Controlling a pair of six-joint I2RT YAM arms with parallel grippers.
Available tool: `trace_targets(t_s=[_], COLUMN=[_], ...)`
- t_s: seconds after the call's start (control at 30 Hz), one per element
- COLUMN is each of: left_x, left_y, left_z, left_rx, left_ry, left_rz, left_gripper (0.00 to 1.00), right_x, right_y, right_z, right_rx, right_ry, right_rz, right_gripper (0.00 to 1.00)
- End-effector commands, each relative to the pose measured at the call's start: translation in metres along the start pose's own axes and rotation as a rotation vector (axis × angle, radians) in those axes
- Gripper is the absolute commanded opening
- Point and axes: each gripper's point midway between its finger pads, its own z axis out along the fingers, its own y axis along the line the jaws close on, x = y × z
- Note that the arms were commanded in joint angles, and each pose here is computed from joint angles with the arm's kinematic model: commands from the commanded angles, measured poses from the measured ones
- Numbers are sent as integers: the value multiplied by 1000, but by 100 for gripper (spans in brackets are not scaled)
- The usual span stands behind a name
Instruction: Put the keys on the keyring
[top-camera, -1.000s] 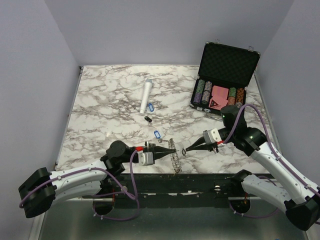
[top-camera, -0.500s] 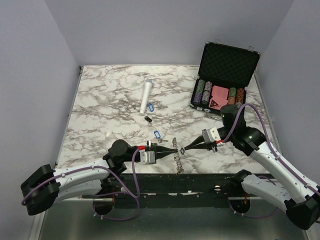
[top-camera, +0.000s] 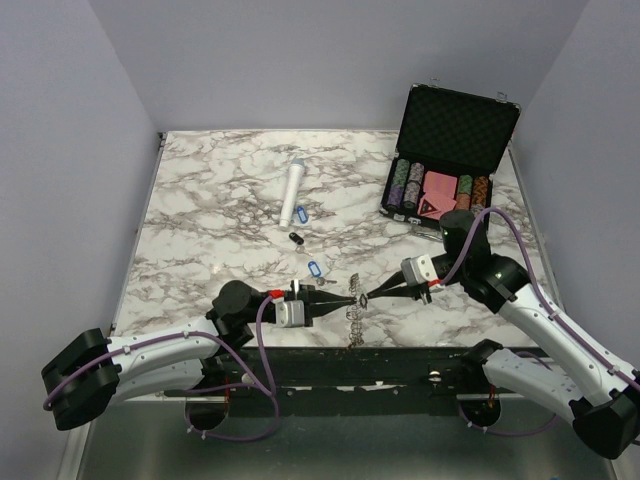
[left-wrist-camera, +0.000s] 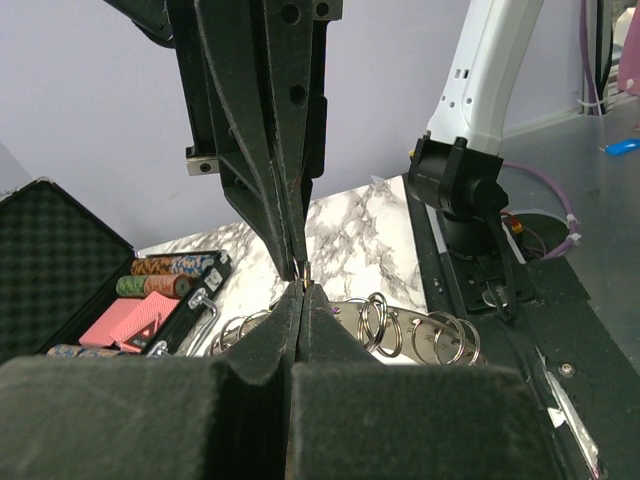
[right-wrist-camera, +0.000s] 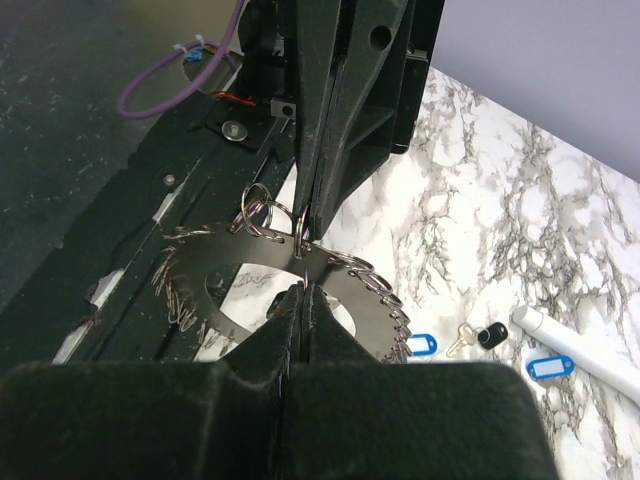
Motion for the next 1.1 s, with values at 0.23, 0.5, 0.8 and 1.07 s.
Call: trace_targets(t_s=[0.23, 0.5, 0.8, 1.07], left_x=[-18, -20, -20, -24], left_y=[8, 12, 21, 21], left_z=[-2, -3, -7, -8], left_rx=[-50, -84, -155, -165], left_ry=[-84, -106, -130, -158], left_rz=[12, -4, -30, -48], left_gripper=[0, 0, 0, 0], right_x=[-7, -11, -14, -14], right_y=[-2, -5, -6, -13], right_z=[1, 2, 2, 3], right_rx=[7, 16, 20, 45], right_ry=[-18, -32, -39, -36], right_rz=[-14, -13, -23, -18], right_gripper=[0, 0, 0, 0])
